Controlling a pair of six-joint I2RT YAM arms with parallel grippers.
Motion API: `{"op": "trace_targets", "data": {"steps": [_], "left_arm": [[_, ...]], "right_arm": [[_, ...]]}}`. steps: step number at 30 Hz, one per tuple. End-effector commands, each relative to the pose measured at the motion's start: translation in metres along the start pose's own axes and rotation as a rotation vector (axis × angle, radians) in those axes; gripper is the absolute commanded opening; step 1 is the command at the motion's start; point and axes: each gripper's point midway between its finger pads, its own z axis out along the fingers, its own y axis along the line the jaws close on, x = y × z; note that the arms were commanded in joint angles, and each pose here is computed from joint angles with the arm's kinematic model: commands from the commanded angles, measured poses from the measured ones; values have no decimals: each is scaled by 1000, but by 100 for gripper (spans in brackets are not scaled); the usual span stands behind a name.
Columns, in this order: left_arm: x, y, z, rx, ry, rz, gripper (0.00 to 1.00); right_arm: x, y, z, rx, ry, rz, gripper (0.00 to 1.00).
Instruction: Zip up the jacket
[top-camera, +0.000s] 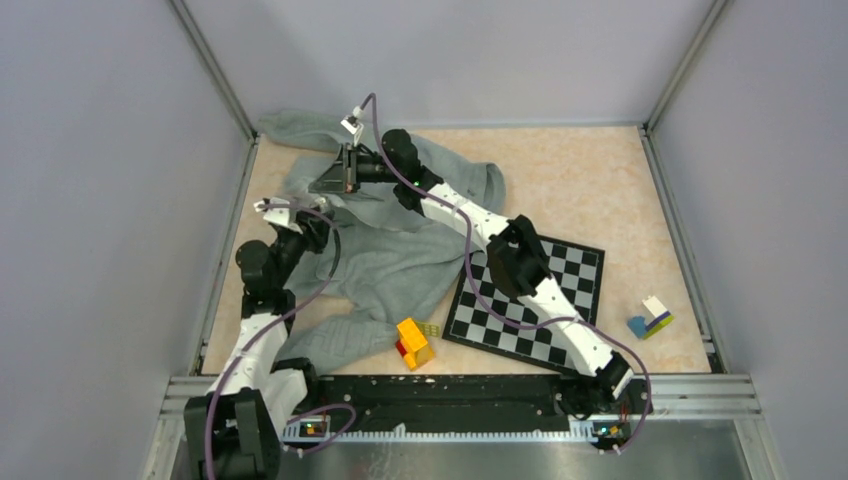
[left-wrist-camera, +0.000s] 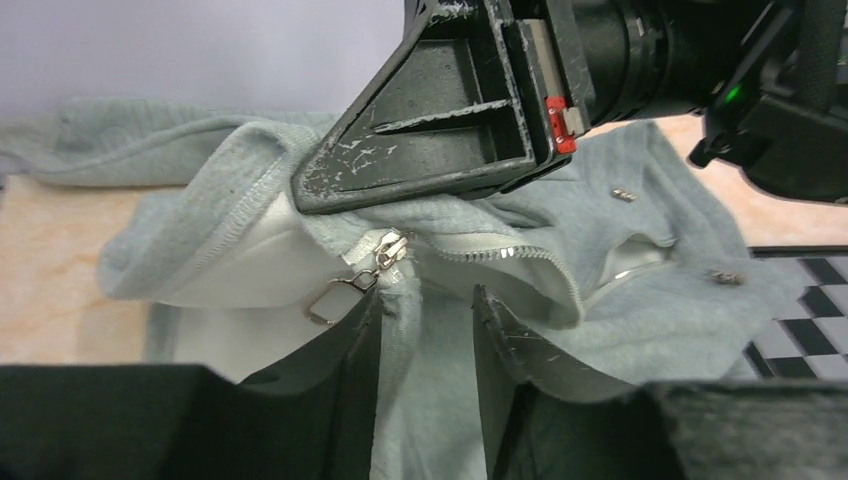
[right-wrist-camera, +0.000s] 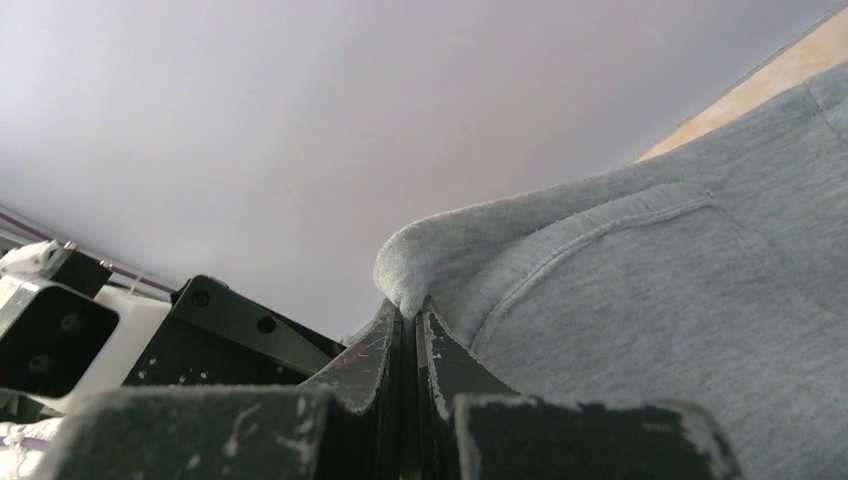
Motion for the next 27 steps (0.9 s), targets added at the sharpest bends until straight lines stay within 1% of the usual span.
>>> {"op": "trace_targets", "data": {"steps": [1, 3, 4, 5, 8, 11, 15, 16, 17, 21, 23, 25, 27], "left_arm": [[-22, -34, -1, 139, -29, -146, 48], [-30, -40, -4, 149, -31, -175, 58], [-33, -41, -6, 147, -25, -188, 73], [-36, -42, -8, 139, -18, -194, 81], [-44, -34, -14, 54, 26, -230, 86], [-53, -14, -12, -99, 90, -359, 91], [-68, 9, -11, -255, 201, -515, 88], [-81, 14, -11, -283, 197, -547, 86], [-86, 19, -11, -302, 201, -580, 85], [-88, 32, -12, -339, 229, -744, 75], [-83, 35, -7, -295, 257, -802, 69], [-81, 31, 1, -174, 269, -823, 64], [-79, 24, 8, -48, 282, -834, 61]], "right_arm": [[-24, 50, 1, -110, -66, -94, 0], [-24, 49, 2, -112, -70, -96, 0], [-25, 49, 1, -114, -72, -99, 0], [-25, 48, 1, -113, -73, -99, 0], [-25, 50, 0, -125, -69, -111, 0], [-26, 55, -1, -131, -71, -125, 0], [-26, 55, -3, -125, -64, -150, 0], [-25, 52, -3, -121, -63, -152, 0], [-25, 49, -3, -115, -63, -153, 0], [-24, 47, -2, -122, -69, -172, 0], [-24, 47, -2, -133, -73, -185, 0], [-23, 47, -2, -139, -72, -195, 0], [-23, 47, -2, -145, -69, -207, 0]]}}
